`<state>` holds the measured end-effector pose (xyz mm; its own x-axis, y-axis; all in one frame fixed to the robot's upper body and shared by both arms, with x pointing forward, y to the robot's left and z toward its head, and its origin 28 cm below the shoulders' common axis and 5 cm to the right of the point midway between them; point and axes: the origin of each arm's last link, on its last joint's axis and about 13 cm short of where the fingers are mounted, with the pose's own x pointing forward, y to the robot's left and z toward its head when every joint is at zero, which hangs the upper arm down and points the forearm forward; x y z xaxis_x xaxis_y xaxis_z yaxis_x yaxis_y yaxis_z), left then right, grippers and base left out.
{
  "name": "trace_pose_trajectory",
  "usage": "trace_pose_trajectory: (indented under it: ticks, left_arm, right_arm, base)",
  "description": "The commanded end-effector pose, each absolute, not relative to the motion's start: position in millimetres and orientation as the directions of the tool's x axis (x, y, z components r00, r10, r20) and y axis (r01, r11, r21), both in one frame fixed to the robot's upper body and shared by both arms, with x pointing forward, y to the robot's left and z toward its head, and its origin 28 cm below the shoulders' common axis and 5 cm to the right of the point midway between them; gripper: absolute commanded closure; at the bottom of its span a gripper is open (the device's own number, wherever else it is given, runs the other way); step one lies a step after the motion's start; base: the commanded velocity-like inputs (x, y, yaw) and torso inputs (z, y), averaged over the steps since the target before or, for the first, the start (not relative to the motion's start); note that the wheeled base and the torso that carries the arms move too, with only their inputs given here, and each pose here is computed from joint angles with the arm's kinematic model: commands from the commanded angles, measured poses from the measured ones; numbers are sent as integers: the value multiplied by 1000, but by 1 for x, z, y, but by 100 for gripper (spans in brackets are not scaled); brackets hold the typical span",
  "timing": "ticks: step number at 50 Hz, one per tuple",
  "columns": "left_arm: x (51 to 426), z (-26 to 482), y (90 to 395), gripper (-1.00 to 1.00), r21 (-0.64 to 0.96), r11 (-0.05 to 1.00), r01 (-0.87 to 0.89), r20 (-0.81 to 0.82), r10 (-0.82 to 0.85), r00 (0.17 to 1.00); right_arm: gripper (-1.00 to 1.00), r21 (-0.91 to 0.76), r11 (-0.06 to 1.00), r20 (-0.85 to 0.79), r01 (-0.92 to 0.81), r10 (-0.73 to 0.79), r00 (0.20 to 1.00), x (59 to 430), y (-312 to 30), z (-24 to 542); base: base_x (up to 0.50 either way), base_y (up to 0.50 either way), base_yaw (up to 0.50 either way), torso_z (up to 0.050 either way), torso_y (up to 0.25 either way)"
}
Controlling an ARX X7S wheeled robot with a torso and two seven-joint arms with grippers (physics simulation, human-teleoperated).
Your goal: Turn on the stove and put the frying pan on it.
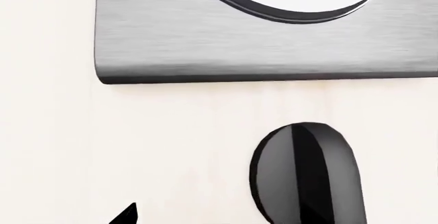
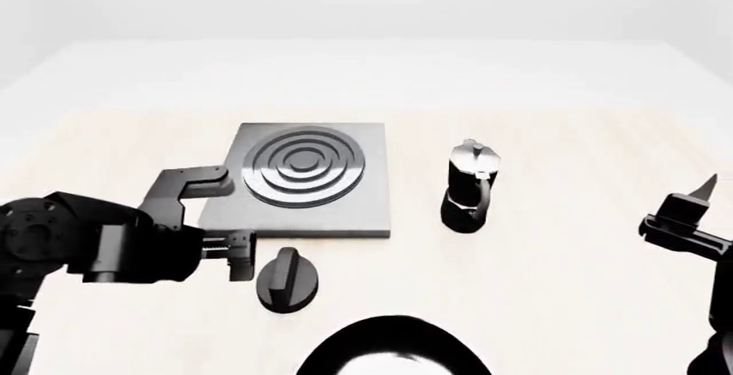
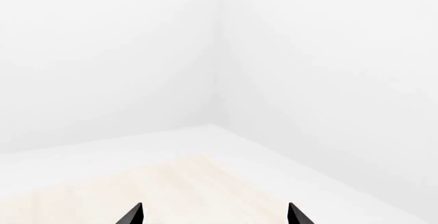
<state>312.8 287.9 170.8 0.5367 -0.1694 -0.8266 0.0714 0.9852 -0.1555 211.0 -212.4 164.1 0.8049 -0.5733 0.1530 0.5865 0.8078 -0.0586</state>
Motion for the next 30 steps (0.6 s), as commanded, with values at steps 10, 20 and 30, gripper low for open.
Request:
trace_pose_trajectory:
  ticks: [10,20,30]
  left_arm:
    - [321,156,285,-100,-219,971,93,-826,-235,512]
    - [323,151,284,-100,-205,975,83,-834,-219,507]
    - [326,145,281,-100,-206,974,88,-839,-223,496]
  right_arm:
    - [-100,-46,816,145,576,-565,812,211,-212,163]
    - [-100,-47,818,147,574,-562,814,211,-212,164]
    - [-100,-46,820,155,571,-559,815,210,-211,167]
  base:
    - [0,0,0,0,0]
    - [0,0,0,0,0]
    - [0,0,0,0,0]
